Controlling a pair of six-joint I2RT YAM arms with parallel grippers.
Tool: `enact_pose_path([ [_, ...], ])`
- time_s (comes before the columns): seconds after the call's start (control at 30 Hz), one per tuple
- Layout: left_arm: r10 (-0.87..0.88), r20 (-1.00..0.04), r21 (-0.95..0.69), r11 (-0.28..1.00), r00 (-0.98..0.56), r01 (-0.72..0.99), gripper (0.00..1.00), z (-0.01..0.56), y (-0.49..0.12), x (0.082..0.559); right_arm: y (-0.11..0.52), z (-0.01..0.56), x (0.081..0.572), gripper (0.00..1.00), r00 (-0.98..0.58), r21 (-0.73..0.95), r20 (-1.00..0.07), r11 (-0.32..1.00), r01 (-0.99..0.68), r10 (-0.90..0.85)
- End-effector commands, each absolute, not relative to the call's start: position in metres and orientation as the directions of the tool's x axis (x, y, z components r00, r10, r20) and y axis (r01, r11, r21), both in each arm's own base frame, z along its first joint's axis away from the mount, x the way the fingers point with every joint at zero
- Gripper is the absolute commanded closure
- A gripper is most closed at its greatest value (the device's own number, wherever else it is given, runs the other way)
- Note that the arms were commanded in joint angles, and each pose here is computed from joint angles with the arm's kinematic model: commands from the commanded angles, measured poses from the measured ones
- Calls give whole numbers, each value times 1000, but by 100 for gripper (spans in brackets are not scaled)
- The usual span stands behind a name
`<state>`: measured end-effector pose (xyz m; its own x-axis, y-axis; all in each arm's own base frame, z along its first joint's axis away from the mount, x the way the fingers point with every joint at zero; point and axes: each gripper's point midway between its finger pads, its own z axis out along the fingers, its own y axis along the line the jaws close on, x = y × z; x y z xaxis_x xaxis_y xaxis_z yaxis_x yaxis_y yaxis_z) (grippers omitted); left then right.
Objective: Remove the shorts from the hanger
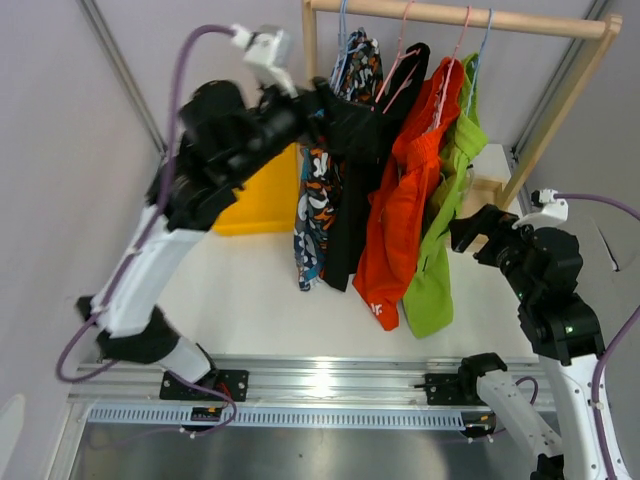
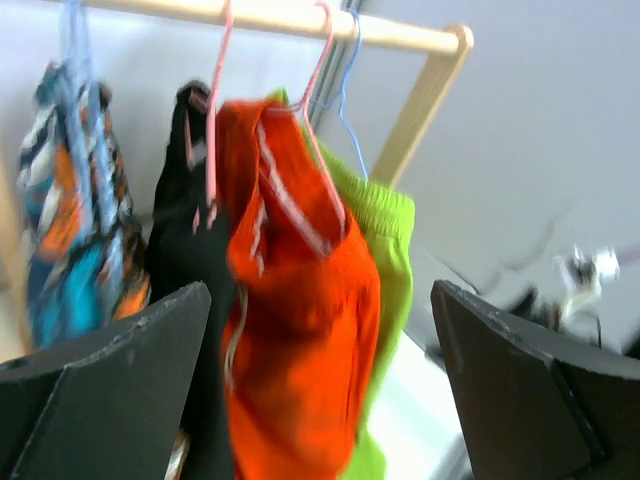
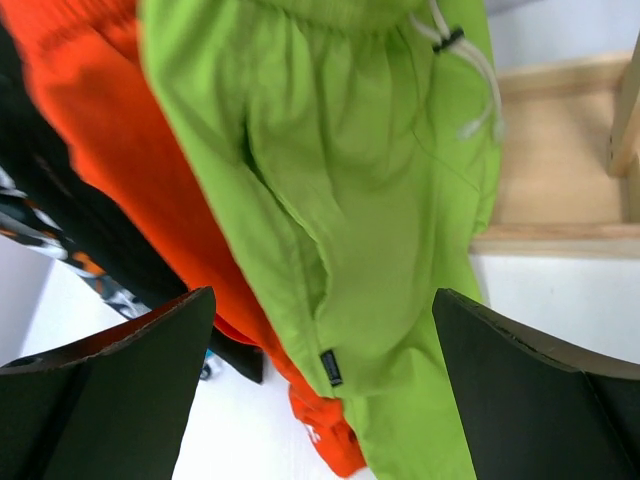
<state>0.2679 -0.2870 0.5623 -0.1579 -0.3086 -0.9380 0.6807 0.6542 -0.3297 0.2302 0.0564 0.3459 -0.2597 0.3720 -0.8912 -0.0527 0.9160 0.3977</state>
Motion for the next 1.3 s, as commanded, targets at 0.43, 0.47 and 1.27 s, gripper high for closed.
enact_pose_path([
  [0.43,-304,-952,-199,534,-33,822,1,560,-462,290,17,327,181,1,-156,373,-912,925,76,381],
  [0.47,-304,-952,-202,527,-39,825,1,554,-472,292,16,328,180,1,-151,373,-912,924,79,381],
  [1.27,-263,-964,-171,693,25,700,1,529,-365,245,48,564,345,3,122,361,-924,932,-42,363],
])
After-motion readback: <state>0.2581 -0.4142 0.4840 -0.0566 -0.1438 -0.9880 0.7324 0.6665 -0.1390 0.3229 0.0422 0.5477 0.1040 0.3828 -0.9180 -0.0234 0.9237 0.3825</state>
